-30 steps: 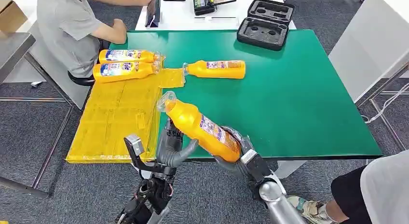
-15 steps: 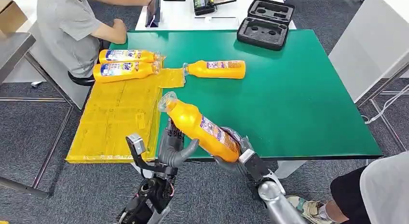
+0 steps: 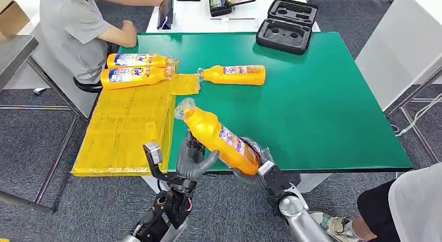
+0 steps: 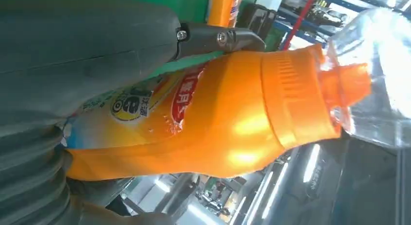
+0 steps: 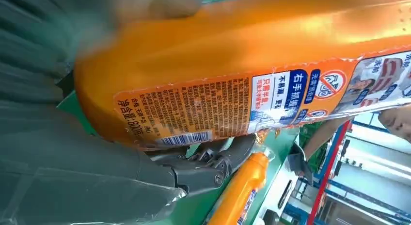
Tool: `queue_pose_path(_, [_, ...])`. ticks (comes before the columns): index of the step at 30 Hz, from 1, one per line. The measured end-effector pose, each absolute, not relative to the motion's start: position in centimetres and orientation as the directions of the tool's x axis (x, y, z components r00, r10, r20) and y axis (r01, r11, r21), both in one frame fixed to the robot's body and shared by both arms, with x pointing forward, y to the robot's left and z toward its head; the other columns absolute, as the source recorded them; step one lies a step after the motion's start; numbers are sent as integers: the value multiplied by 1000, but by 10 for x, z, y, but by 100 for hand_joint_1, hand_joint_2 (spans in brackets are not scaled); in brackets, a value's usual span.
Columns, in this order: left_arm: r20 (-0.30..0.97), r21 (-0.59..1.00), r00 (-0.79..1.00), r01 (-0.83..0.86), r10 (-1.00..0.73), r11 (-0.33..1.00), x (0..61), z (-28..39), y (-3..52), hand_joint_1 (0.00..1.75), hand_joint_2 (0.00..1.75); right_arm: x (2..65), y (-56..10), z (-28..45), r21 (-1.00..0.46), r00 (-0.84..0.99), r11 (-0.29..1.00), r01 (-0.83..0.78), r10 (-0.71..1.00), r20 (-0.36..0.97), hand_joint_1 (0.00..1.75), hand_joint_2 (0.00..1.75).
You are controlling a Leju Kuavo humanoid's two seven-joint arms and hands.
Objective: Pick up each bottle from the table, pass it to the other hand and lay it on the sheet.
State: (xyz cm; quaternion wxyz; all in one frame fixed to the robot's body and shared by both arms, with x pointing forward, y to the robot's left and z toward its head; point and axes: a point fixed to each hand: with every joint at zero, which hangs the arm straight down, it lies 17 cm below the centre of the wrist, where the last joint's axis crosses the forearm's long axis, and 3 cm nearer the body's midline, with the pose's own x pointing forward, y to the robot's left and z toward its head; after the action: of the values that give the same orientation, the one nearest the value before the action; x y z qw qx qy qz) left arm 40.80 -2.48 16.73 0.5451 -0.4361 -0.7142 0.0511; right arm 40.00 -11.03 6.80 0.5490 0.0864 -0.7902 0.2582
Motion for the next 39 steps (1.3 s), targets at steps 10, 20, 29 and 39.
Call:
queue_pose_path(10, [746,-553,10,567,666,611,406,158,-32,0,175,401,-102,70,-315,-388,847,-428,142,910,175,175])
queue_pose_path(20, [748,-558,20,560,663,612,405,151,-32,0,175,399,-98,68,-317,-386,841,-438,142,912,175,175])
queue_pose_path(29, [742,-563,25,565,670,603,402,149,-31,10,175,397,-97,67,-311,-382,840,-445,136,914,175,175])
queue_pose_path(39, [747,-547,22,588,664,596,398,151,-34,175,175,395,-95,66,-298,-374,838,-456,123,919,175,175])
